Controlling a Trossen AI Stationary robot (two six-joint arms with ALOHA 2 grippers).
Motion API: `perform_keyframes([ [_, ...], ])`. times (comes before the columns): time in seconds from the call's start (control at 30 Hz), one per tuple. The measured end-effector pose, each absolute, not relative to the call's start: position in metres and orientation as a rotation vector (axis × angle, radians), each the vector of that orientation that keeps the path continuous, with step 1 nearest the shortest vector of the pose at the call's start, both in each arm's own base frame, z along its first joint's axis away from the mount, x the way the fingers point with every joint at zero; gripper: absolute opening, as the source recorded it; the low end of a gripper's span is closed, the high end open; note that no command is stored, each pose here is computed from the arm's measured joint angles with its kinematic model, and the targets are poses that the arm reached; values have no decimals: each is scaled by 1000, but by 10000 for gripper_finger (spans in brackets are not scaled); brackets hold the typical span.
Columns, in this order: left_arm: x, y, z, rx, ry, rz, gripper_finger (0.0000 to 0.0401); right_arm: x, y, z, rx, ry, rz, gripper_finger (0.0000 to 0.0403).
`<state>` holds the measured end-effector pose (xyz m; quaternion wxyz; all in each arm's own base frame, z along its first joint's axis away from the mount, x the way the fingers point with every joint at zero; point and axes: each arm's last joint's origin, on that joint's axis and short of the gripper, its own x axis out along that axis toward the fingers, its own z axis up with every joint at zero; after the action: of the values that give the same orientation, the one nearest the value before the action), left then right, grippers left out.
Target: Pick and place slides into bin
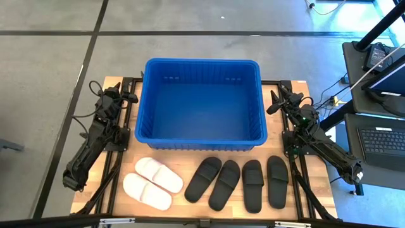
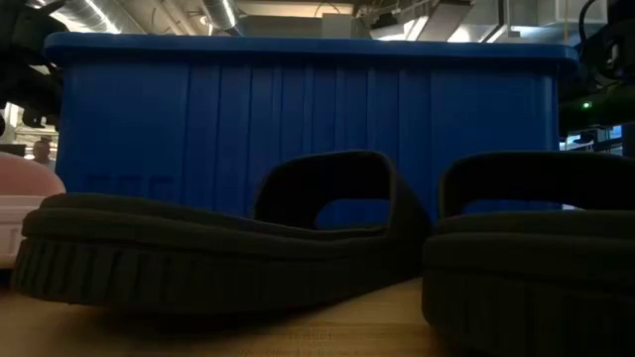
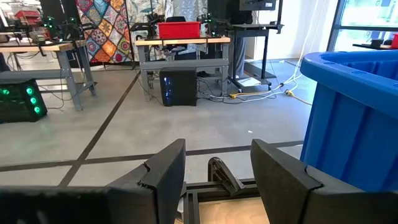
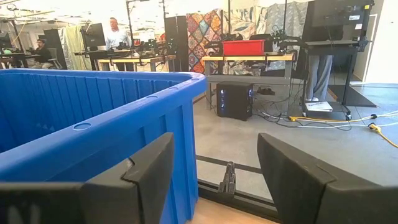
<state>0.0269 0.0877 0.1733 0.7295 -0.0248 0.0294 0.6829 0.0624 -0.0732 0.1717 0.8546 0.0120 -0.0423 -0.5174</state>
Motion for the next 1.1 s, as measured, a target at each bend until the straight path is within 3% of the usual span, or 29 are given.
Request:
perform_keyframes([
  [0.63, 27, 88, 173, -54, 63, 1504, 178, 62, -73, 172, 20, -92, -1088, 232],
  [0.83, 27, 88, 174, -53, 61, 1504, 178, 62, -73, 180, -233, -40, -1102, 232],
  [1.1, 27, 88, 174, -53, 61, 1503, 178, 62, -73, 179, -113, -99, -1095, 232],
])
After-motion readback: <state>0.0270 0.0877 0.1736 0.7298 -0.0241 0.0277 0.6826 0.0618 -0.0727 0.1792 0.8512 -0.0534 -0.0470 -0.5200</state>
